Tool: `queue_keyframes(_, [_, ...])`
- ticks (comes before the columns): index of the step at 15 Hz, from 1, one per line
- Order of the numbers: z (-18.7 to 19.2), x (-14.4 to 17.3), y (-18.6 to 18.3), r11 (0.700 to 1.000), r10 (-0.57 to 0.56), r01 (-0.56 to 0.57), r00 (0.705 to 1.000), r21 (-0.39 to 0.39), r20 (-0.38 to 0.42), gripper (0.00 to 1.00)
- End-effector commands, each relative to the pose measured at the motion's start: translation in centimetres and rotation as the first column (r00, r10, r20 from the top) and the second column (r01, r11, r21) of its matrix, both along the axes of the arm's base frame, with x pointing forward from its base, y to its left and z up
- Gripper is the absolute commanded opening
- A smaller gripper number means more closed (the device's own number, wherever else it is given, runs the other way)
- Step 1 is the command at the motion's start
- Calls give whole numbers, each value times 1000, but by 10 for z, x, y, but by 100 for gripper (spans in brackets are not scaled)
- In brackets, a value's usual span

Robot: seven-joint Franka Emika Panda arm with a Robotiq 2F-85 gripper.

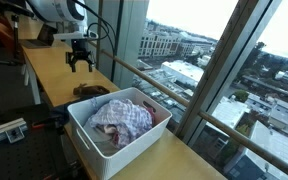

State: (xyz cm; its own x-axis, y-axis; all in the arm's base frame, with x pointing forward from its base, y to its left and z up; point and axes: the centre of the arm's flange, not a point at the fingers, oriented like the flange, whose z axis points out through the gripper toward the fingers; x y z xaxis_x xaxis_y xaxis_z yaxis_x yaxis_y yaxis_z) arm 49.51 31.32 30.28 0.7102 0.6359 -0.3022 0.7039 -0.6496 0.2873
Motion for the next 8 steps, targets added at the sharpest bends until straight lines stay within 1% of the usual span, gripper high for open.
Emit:
queue_keyframes(1, [-4,16,-1,984,177,-179,980,-8,-89,100])
queue_keyframes(2, [-12,20,-4,975,218,-221,968,-11,-122,100])
queue_keyframes(4, [-29,27,-19,958,270,-284,941,-42,-203,100])
queue_keyframes(8, [-50,35,-53,916,312,-380,879,-132,-361,100])
